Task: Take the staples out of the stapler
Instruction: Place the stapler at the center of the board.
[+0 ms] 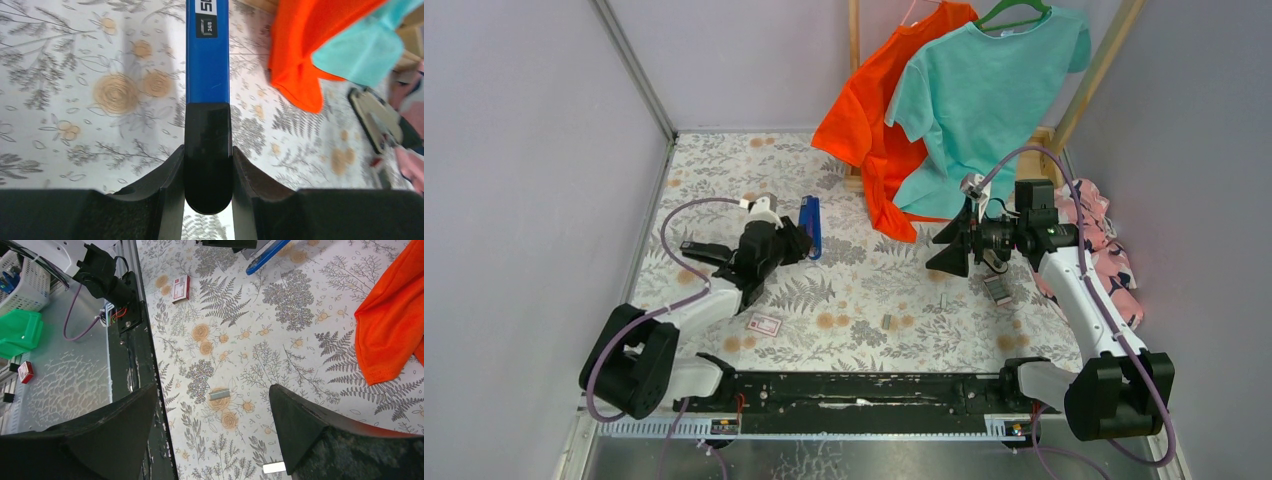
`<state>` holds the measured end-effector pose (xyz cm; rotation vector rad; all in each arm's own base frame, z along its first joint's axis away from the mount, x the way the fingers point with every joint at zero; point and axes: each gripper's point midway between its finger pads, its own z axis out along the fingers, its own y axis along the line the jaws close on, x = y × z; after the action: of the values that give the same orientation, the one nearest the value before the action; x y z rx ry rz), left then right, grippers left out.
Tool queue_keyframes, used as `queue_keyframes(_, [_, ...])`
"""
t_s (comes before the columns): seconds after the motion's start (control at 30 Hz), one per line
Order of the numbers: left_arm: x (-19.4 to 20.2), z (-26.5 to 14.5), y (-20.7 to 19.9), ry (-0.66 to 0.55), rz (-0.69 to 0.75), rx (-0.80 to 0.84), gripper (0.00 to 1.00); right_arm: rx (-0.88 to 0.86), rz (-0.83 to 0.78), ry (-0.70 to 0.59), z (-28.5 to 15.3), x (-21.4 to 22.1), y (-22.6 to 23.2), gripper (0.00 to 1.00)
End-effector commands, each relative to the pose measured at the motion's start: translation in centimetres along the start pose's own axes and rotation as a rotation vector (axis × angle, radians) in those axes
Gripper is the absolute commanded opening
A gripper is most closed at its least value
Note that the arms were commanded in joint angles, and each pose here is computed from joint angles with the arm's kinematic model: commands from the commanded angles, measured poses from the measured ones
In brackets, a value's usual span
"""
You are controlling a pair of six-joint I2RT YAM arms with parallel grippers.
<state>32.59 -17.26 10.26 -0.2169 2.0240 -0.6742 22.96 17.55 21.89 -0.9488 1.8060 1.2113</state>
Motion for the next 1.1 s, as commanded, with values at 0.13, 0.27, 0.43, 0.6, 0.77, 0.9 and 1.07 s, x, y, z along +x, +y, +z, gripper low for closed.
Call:
queue_keyframes(0.13, [-5.3,2.8,2.4,-0.089,0.067,-0.227,0.0,0.021,-0.082,-0.03,-0.8,-2.1,0.5,0.9])
queue_keyframes(0.27, [-6.5,4.3,4.1,-0.067,0.092,-0.372,0.0,0.021,-0.088,-0.034,-0.9,-2.2,0.7,0.9])
queue_keyframes(0.43, [-7.1,6.4,5.8,-0.027,0.118,-0.507,0.0,0.023,-0.094,-0.038,-1.0,-2.3,0.8,0.91])
queue_keyframes(0.6, [-7.4,8.7,6.6,0.009,0.157,-0.575,0.0,0.024,-0.096,-0.044,-1.2,-2.4,0.8,0.9])
queue_keyframes(0.77, [-7.3,10.5,8.0,0.079,0.207,-0.648,0.09,0.023,-0.099,-0.045,-1.2,-2.4,0.9,0.9])
queue_keyframes(0.9, [-7.5,11.6,8.3,0.096,0.197,-0.643,0.35,0.025,-0.1,-0.048,-1.3,-2.5,1.0,0.91])
queue_keyframes(1.07, [-7.9,12.0,8.2,0.106,0.192,-0.636,0.59,0.025,-0.102,-0.052,-1.4,-2.6,1.0,0.91])
